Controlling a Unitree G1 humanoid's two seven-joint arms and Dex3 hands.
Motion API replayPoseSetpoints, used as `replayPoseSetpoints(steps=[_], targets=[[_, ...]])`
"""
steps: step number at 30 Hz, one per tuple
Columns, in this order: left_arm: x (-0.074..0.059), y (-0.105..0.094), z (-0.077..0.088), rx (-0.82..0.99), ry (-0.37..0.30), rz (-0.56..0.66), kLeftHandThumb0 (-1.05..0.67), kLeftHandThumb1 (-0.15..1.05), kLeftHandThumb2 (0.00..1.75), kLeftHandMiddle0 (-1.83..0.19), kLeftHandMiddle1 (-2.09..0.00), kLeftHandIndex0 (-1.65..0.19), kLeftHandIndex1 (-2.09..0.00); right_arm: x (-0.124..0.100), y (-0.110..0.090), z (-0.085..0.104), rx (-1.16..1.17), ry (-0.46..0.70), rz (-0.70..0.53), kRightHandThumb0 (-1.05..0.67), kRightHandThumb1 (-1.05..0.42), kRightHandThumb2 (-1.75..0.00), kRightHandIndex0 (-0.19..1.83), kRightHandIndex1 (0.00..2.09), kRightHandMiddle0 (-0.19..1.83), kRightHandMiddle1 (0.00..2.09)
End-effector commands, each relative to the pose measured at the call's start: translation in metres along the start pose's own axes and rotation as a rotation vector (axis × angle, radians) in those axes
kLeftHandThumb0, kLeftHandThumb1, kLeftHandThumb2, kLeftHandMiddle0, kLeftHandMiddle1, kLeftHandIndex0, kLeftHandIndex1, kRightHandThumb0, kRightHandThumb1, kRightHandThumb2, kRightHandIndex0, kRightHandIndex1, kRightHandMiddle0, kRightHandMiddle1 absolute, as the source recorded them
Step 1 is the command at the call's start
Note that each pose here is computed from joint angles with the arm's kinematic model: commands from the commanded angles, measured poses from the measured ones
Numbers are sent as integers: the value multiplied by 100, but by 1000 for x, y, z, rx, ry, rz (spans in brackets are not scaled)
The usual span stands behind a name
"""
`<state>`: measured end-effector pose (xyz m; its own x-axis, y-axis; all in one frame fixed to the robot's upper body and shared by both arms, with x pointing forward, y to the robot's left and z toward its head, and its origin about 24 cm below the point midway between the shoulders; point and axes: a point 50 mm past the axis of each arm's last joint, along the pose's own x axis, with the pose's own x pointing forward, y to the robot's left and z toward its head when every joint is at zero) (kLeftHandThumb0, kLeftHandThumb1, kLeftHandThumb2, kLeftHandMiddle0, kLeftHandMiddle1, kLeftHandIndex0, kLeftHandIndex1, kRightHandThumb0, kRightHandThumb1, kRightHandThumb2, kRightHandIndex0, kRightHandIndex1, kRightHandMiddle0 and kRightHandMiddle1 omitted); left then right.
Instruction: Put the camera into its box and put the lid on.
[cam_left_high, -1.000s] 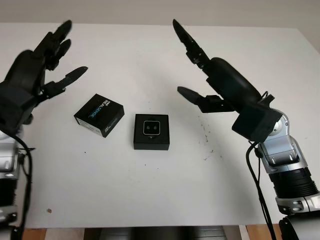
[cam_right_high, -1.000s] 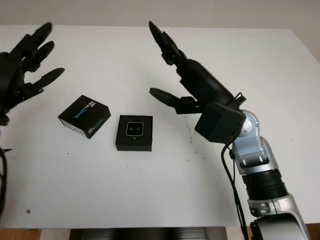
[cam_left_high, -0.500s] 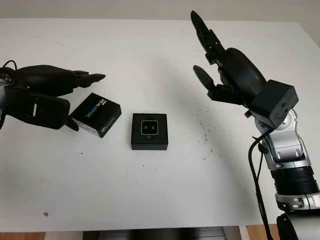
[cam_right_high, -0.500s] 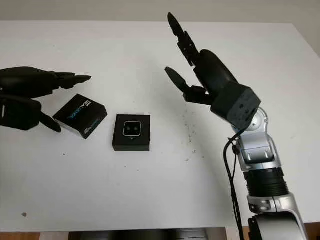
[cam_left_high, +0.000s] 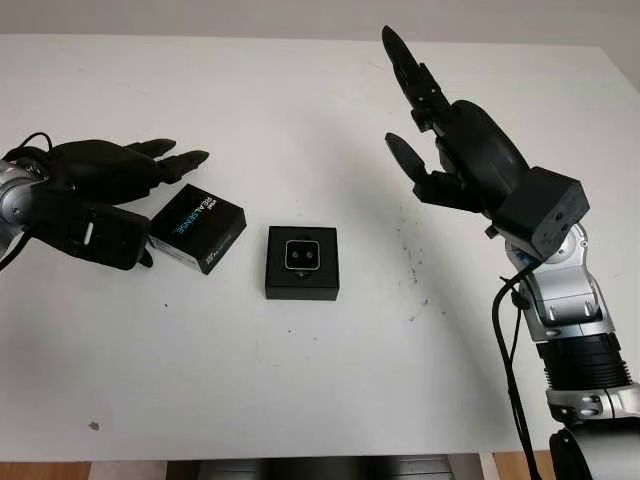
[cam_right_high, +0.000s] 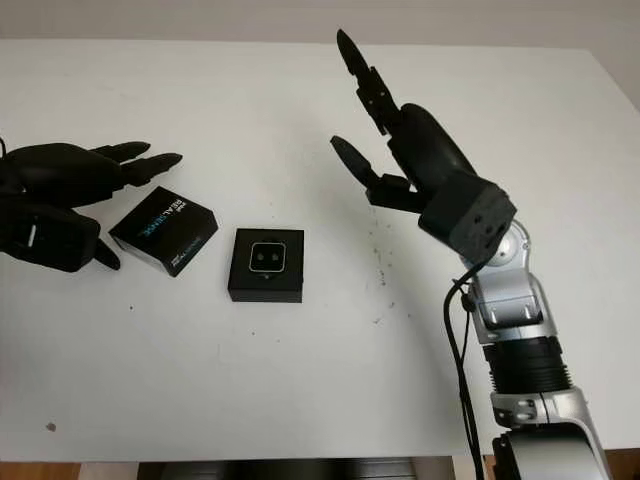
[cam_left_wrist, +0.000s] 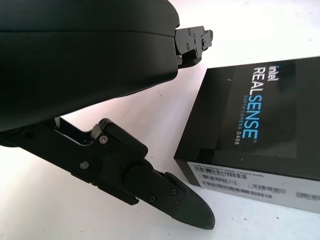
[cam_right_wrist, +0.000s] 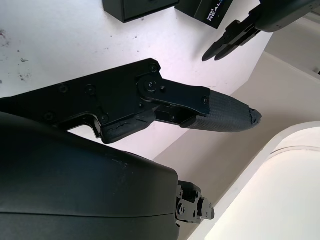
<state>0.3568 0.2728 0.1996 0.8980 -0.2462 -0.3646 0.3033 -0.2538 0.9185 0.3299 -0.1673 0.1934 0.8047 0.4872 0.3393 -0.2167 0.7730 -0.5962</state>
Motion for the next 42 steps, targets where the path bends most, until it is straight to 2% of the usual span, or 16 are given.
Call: replayPoseSetpoints(steps=[1, 6, 15, 28, 37, 42], targets=[[2, 5, 0, -8, 9, 19, -69, 81, 5, 19, -1, 19, 0, -4, -2, -1, -8, -8, -8, -74, -105, -66, -15, 5, -13, 5], [7, 3, -1, -68, -5, 21, -64, 81, 5, 18, -4, 19, 0, -6, -1, -2, -19, -3, -4, -75, -105, -66, -15, 5, -13, 5], [10, -3, 4, -173, -87, 0, -67, 80, 5, 18, -4, 19, 0, -6, -1, -2, -16, 1, -13, -74, -105, -65, -17, 4, -15, 4], [12, -9, 15, -177, -149, -75, -64, 81, 5, 14, -7, 15, -5, -7, -3, -2, -33, 32, -19, -74, -105, -65, -16, 5, -14, 5], [15, -9, 23, -176, -185, -73, -53, 83, 6, 7, -7, 9, -7, -8, -3, -2, -27, 37, -22, -72, -105, -65, -16, 5, -14, 5], [15, -12, 27, -172, -202, -33, -37, 85, 6, -5, -9, -2, -9, -9, -3, -3, -28, 34, -17, -72, -105, -66, -15, 6, -14, 5]])
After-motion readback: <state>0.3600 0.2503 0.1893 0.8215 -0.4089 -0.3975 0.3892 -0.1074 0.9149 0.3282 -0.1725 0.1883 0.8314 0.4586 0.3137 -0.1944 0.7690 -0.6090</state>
